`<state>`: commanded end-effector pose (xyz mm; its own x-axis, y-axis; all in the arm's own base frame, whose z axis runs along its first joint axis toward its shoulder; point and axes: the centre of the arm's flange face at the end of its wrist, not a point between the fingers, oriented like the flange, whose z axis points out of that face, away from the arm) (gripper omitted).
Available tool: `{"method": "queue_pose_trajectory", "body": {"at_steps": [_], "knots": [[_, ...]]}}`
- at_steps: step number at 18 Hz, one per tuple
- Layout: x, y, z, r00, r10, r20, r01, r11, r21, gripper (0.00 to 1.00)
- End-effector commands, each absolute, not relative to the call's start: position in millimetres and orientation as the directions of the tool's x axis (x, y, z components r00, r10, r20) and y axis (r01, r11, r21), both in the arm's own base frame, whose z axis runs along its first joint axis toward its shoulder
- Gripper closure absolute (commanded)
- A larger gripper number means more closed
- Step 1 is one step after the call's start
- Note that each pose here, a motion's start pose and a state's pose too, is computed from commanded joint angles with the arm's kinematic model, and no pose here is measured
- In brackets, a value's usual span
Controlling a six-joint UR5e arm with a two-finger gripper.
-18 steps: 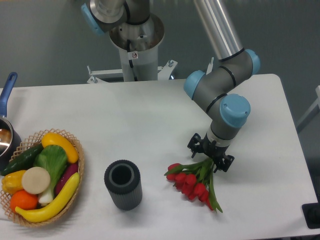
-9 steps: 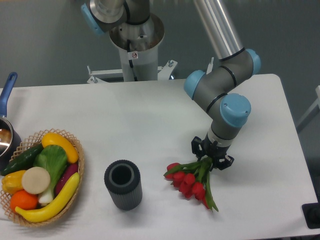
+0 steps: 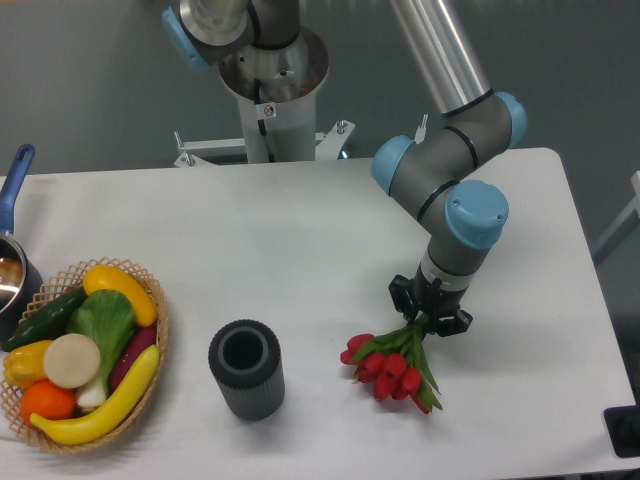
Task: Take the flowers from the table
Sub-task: 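Lift the gripped tulip bunch up off the table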
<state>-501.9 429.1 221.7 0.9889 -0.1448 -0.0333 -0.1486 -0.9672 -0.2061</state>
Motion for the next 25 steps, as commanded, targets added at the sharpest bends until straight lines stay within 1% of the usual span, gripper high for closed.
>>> {"method": "queue_pose_trajectory", "body": {"at_steps": [1,6,7,8,9,10,11,12,13,18,20,22,25], "knots": [[-502.9,428.8,231.6,0.988,-0.145,-0.049,-0.152,-0.965,-0.214,0.68],[-511.7,435.0,311.2,0.975,-0.136,-0.177,-0.181,-0.946,-0.27,0.68],[-511.0,436.3,329.7,0.972,-0.131,-0.196,-0.187,-0.935,-0.301,0.68],[-507.6,438.7,350.8,0.974,-0.11,-0.196,-0.178,-0.91,-0.373,0.68],[-507.9,439.1,369.6,0.981,-0.076,-0.176,-0.151,-0.875,-0.459,0.68],[-511.5,435.5,379.4,0.989,-0.051,-0.142,-0.12,-0.836,-0.536,0.68],[-510.9,435.3,386.8,0.991,-0.049,-0.123,-0.112,-0.805,-0.582,0.68],[-506.1,431.6,407.5,0.993,-0.044,-0.112,-0.106,-0.758,-0.644,0.68],[-507.2,426.3,416.7,0.995,-0.03,-0.097,-0.088,-0.731,-0.677,0.68],[-494.4,409.1,474.5,0.999,0.006,-0.046,-0.033,-0.602,-0.798,0.68],[-489.5,402.6,487.8,1.0,0.01,-0.015,-0.007,-0.556,-0.831,0.68],[-498.2,384.4,491.8,0.999,0.031,-0.012,0.007,-0.535,-0.845,0.68],[-500.8,381.7,497.3,1.0,0.026,-0.003,0.01,-0.507,-0.862,0.68]]}}
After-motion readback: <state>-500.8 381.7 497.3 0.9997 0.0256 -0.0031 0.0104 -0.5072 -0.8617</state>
